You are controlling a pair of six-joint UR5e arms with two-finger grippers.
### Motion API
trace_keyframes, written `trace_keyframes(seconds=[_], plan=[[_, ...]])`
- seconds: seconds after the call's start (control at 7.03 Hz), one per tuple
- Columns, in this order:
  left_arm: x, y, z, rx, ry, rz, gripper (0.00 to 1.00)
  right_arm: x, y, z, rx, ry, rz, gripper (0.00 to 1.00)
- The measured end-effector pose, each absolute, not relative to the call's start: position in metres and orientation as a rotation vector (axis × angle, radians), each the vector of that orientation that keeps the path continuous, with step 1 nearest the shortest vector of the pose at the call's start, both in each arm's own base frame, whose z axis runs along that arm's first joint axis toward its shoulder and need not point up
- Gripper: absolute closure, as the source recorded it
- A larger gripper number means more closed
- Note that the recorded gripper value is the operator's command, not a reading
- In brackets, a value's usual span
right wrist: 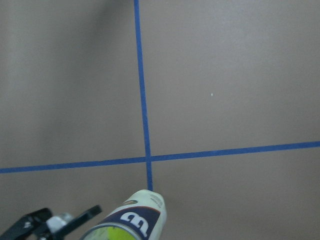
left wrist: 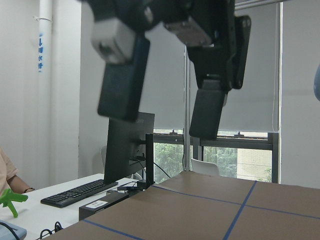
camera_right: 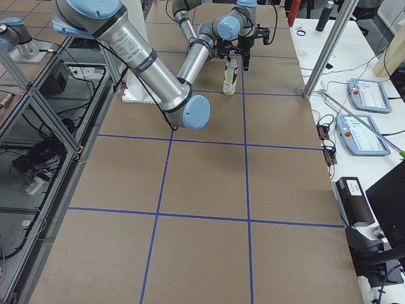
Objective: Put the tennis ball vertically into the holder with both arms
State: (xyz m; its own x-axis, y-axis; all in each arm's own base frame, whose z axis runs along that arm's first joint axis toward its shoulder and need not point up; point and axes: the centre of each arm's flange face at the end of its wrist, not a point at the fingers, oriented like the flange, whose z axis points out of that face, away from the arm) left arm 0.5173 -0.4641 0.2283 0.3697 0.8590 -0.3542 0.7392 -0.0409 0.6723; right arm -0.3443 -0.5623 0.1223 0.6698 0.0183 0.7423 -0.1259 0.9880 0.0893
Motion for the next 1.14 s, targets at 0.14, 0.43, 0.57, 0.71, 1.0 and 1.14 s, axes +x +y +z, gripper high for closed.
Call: trace_keyframes(seconds=[0.14, 0.43, 0.57, 0.71, 1.0, 1.14], plan=[[0.505, -0.465, 0.241, 1.803, 1.384, 0.185, 0.02, -0.311, -0.581, 0.163, 0.154, -0.798, 0.02, 0.0], [0.471, -0.479, 0.274, 1.799, 1.328, 0.21, 0.02, -0.233, -0.614, 0.249, 0.186, -0.713, -0.113, 0.0], [0.454, -0.492, 0.286, 1.778, 1.298, 0.242, 0.01, -0.187, -0.632, 0.296, 0.178, -0.688, -0.175, 0.0], [0.436, -0.502, 0.297, 1.735, 1.275, 0.254, 0.01, -0.143, -0.645, 0.347, 0.17, -0.678, -0.229, 0.0], [0.385, -0.525, 0.332, 1.623, 1.191, 0.259, 0.01, -0.059, -0.656, 0.467, 0.193, -0.691, -0.305, 0.0], [0.356, -0.54, 0.347, 1.548, 1.125, 0.287, 0.01, -0.026, -0.648, 0.519, 0.192, -0.693, -0.323, 0.0]])
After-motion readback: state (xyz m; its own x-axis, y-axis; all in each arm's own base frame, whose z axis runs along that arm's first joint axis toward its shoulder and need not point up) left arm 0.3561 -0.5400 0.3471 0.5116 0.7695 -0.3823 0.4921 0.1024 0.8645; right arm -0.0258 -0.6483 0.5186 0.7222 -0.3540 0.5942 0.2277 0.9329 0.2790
